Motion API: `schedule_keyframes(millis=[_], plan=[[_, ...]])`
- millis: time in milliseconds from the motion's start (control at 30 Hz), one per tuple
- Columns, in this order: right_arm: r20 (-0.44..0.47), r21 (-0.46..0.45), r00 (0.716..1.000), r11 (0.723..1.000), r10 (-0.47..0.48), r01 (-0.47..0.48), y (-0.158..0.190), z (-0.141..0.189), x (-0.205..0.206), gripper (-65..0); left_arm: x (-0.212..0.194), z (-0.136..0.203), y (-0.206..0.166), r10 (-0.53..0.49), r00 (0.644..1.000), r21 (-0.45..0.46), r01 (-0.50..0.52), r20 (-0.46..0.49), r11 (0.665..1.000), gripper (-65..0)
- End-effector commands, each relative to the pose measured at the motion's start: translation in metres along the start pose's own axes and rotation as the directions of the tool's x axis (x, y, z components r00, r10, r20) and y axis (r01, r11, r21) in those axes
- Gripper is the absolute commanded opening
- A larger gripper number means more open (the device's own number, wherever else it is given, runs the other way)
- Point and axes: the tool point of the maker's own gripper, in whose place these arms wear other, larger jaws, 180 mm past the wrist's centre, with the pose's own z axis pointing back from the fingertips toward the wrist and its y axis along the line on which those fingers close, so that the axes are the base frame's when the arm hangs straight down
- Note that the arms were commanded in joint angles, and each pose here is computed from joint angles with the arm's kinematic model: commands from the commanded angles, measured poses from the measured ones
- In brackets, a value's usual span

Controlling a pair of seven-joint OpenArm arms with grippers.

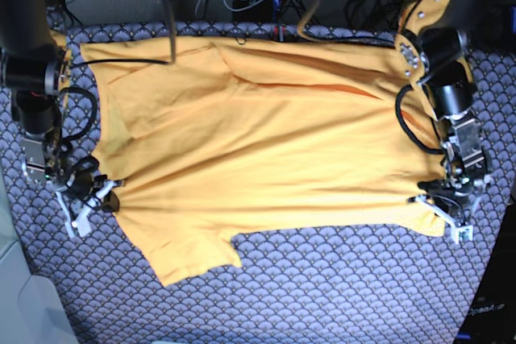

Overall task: Fold the T-shirt properly
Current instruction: 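Lift the held hem corners with both grippers, then carry the hem over the shirt toward the collar with both grippers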

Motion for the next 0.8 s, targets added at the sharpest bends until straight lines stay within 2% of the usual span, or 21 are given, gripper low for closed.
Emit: schedule_keyframes(millis=[0, 133, 233, 367, 533, 667, 767], plan=[[0.065, -0.033, 0.998, 0.999, 0.012, -0.01, -0.017, 0.009, 0.024, -65.0, 0.03, 0.008, 0.01, -0.006, 0.997, 0.026, 0.004, 0.071, 1.0, -65.0], [0.06, -0.03, 0.995, 0.997, 0.076, -0.074, -0.011, 0.015, 0.019, -65.0, 0.034, 0.017, 0.014, -0.023, 0.997, 0.048, 0.019, 0.076, 0.999, -65.0], [0.043, -0.024, 0.985, 0.986, 0.169, -0.168, 0.001, 0.023, 0.014, -65.0, 0.03, 0.019, 0.017, -0.021, 0.998, 0.056, 0.018, 0.059, 0.998, -65.0], [0.076, -0.036, 0.948, 0.951, 0.308, -0.306, 0.023, 0.051, 0.019, -65.0, 0.016, 0.026, 0.025, -0.039, 0.999, 0.078, 0.036, 0.037, 0.996, -65.0], [0.096, -0.04, 0.891, 0.896, 0.444, -0.442, 0.063, 0.077, 0.029, -65.0, 0.023, 0.039, 0.022, -0.056, 0.996, 0.093, 0.049, 0.075, 0.994, -65.0], [0.087, -0.037, 0.856, 0.86, 0.51, -0.509, 0.084, 0.097, 0.023, -65.0, 0.016, 0.055, 0.029, -0.079, 0.996, 0.125, 0.073, 0.048, 0.989, -65.0], [0.091, -0.067, 0.848, 0.853, 0.523, -0.518, 0.086, 0.114, 0.022, -65.0, 0.017, 0.067, 0.035, -0.102, 0.993, 0.152, 0.091, 0.063, 0.984, -65.0]])
